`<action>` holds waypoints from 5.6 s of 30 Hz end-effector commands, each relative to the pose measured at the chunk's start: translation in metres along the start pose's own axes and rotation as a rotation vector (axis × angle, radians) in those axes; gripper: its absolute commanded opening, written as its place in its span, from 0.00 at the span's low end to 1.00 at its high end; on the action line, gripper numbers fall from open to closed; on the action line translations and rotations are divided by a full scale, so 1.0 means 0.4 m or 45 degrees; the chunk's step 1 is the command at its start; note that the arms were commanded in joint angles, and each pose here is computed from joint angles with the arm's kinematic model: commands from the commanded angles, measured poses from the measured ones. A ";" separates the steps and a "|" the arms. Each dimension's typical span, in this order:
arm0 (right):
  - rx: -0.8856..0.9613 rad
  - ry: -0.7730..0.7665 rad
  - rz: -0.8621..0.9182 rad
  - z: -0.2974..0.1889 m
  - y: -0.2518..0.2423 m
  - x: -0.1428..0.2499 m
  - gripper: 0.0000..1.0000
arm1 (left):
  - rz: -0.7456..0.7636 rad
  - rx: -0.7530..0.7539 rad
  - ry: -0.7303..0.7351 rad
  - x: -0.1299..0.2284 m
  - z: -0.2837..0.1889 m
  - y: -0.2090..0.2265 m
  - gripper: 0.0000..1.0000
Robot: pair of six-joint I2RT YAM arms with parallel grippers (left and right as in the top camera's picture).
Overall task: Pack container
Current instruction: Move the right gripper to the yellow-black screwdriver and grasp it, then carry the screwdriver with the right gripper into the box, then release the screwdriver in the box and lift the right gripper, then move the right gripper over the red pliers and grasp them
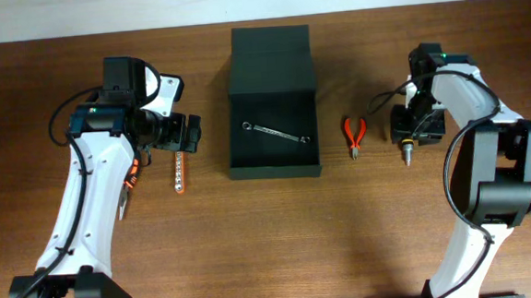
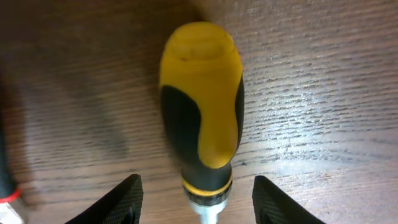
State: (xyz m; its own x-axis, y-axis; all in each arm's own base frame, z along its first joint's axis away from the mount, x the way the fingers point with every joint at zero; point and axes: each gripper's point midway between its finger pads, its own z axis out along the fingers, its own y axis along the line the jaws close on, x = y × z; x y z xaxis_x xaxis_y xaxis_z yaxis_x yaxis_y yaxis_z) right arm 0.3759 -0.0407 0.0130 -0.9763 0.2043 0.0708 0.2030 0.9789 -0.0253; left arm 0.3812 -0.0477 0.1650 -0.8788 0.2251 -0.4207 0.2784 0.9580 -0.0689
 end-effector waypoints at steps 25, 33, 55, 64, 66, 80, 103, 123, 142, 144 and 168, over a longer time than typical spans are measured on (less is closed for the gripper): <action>-0.040 -0.074 0.050 -0.009 0.006 -0.005 0.13 | 0.025 0.002 -0.015 -0.014 -0.005 -0.002 0.99; -0.099 -0.396 0.018 -0.272 0.036 -0.058 0.05 | 0.025 0.003 -0.015 -0.014 -0.005 -0.002 0.99; -0.065 -0.746 -1.802 -0.463 0.677 0.191 0.04 | 0.025 0.002 -0.015 -0.014 -0.005 -0.002 0.99; 0.030 -0.459 -2.249 -0.214 0.703 0.154 0.04 | 0.025 0.002 -0.015 -0.014 -0.005 -0.002 0.99; 0.047 -0.408 -2.275 -0.172 0.701 0.147 0.04 | 0.025 0.003 -0.015 -0.014 -0.005 -0.002 0.99; 0.071 -0.434 -2.267 -0.094 0.718 0.081 0.04 | 0.025 0.002 -0.015 -0.014 -0.005 -0.002 0.99; 0.114 -0.496 -2.171 -0.062 0.682 -0.015 0.28 | 0.025 0.002 -0.015 -0.014 -0.005 -0.002 0.99; 0.165 -0.796 -1.519 -0.524 0.658 0.020 0.33 | 0.025 0.002 -0.015 -0.014 -0.005 -0.002 0.99; -0.217 -0.250 -0.033 -0.283 0.201 -0.075 0.47 | 0.025 0.002 -0.015 -0.014 -0.005 -0.002 0.99; -0.206 -0.179 -0.042 -0.234 0.206 -0.048 0.47 | 0.025 0.002 -0.015 -0.014 -0.005 -0.002 0.99; -0.186 -0.087 -0.074 -0.011 0.284 0.043 0.42 | 0.025 0.003 -0.015 -0.014 -0.005 -0.002 0.99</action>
State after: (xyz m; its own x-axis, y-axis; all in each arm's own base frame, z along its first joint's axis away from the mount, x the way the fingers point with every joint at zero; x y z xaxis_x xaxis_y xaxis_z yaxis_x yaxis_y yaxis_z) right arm 0.3846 0.0703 0.0208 -0.9863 0.1647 0.0005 0.1628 0.9748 0.1528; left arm 0.3812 -0.0477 0.1650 -0.8788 0.2251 -0.4207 0.2784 0.9580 -0.0689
